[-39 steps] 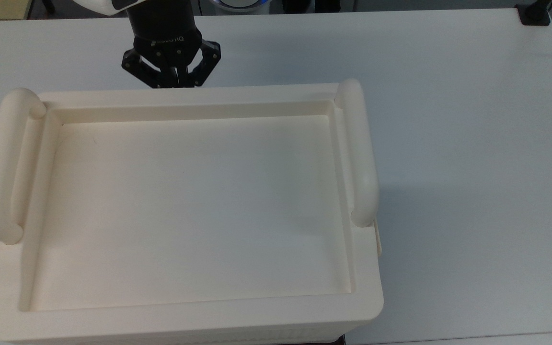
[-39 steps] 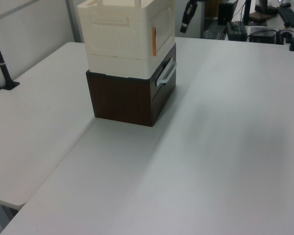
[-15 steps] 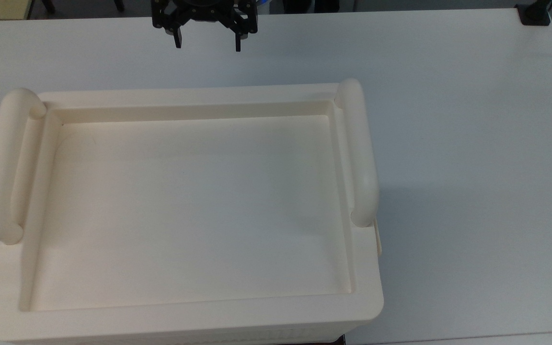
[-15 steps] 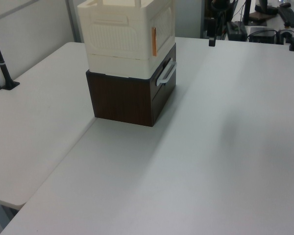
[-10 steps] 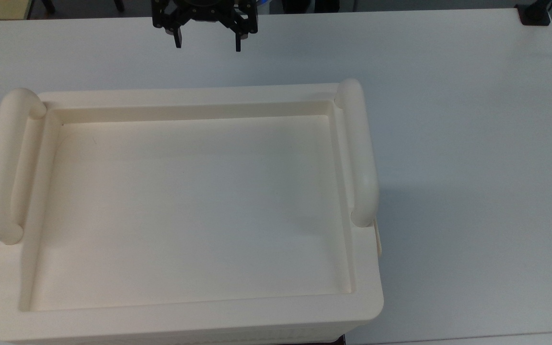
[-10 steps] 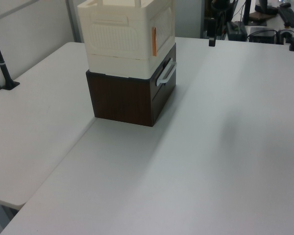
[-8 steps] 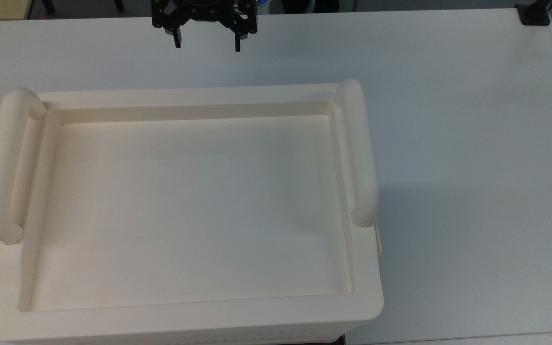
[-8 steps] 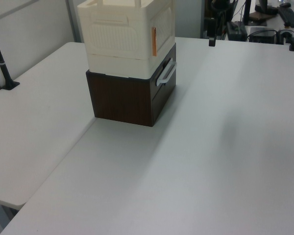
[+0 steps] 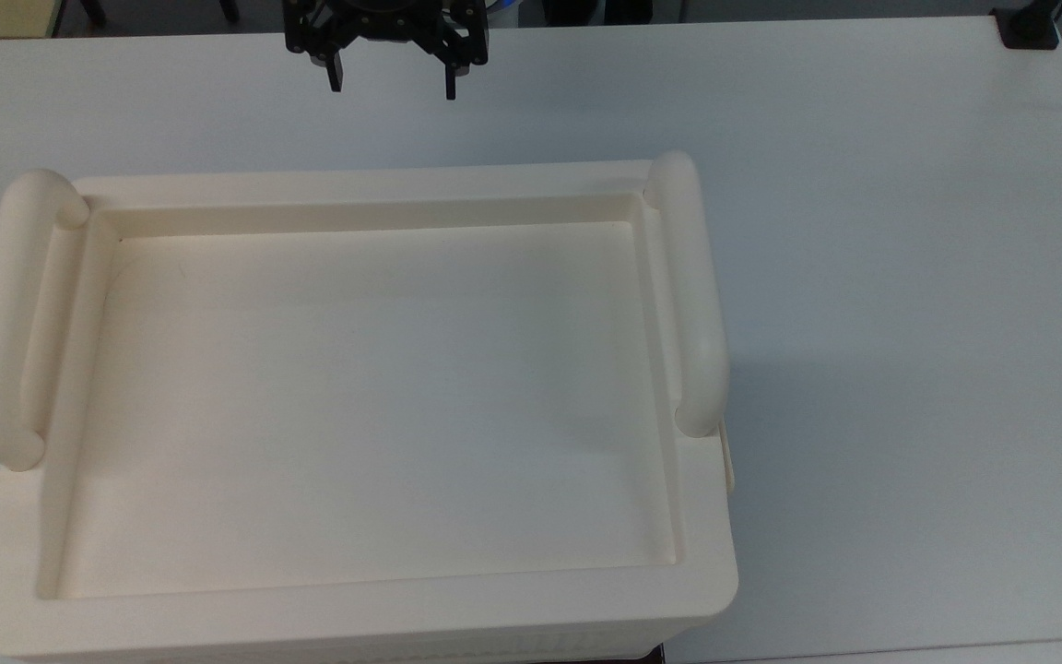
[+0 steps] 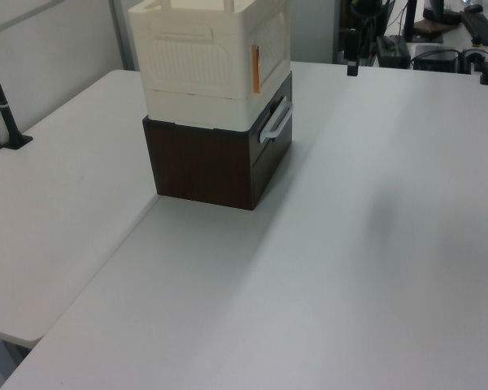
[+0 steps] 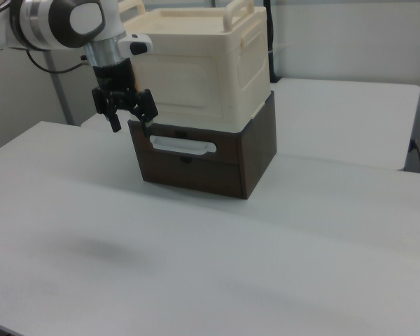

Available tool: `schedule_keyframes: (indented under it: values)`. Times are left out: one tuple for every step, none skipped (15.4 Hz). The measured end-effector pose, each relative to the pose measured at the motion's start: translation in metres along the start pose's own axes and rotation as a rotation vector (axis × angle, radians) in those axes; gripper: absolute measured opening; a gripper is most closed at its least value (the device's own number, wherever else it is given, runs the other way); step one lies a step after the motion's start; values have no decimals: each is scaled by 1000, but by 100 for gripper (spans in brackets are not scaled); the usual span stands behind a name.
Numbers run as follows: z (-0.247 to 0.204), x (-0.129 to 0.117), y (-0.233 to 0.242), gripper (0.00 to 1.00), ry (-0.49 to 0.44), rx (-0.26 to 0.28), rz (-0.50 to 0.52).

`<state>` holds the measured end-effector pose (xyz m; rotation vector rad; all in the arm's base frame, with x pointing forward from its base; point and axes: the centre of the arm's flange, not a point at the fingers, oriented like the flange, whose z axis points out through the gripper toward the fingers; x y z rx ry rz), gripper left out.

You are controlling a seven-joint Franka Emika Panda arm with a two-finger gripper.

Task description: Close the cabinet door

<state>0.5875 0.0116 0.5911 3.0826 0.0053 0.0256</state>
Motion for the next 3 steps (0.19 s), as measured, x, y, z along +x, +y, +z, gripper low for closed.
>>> schedule_keyframes:
  values:
    - [0, 0, 1, 100, 0, 2, 0]
    - [0, 0, 1, 100, 0, 4, 0]
    - [0, 0, 2, 100, 0, 6, 1]
